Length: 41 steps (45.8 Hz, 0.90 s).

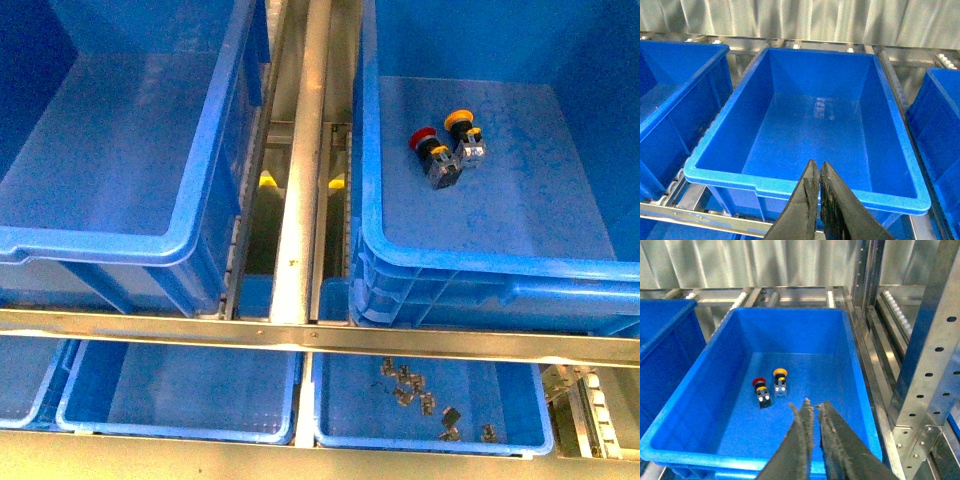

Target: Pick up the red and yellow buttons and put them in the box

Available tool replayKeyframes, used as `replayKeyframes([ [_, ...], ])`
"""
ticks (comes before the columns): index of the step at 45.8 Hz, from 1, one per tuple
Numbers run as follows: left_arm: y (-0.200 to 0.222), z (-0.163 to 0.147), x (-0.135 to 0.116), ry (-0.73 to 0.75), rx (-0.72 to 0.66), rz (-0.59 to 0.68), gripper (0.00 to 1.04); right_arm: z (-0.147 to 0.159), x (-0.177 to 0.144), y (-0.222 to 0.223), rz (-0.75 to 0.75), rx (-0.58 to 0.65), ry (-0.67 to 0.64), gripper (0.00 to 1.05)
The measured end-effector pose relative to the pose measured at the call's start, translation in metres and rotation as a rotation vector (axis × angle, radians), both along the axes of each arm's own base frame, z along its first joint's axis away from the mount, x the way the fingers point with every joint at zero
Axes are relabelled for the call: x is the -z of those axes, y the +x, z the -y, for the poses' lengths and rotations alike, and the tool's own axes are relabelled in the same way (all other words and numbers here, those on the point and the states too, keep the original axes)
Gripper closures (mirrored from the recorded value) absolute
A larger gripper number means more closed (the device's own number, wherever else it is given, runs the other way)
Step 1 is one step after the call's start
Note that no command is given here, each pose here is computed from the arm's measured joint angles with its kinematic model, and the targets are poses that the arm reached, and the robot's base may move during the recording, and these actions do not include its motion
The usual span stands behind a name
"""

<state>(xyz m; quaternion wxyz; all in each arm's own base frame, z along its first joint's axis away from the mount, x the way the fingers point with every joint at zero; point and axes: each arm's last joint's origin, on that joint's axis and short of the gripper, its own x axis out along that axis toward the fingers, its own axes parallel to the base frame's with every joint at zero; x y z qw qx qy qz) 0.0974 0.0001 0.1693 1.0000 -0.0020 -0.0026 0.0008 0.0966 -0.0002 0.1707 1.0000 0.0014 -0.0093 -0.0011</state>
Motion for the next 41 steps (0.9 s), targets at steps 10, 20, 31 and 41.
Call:
replayKeyframes([
  [10,0.0000,0.0000,0.0000,0.000,0.000,0.000,0.80,0.0000,0.0000,0.0000,0.000,0.000,0.000,0.49],
  [20,0.0000,0.0000,0.0000,0.000,0.000,0.000,0.35,0.0000,0.0000,0.0000,0.000,0.000,0.000,0.06],
  [31,0.0000,0.0000,0.0000,0.000,0.000,0.000,0.08,0.0000,0.0000,0.0000,0.000,0.000,0.000,0.06],
  [41,0.0000,0.0000,0.0000,0.000,0.000,0.000,0.08,0.0000,0.0000,0.0000,0.000,0.000,0.000,0.06],
])
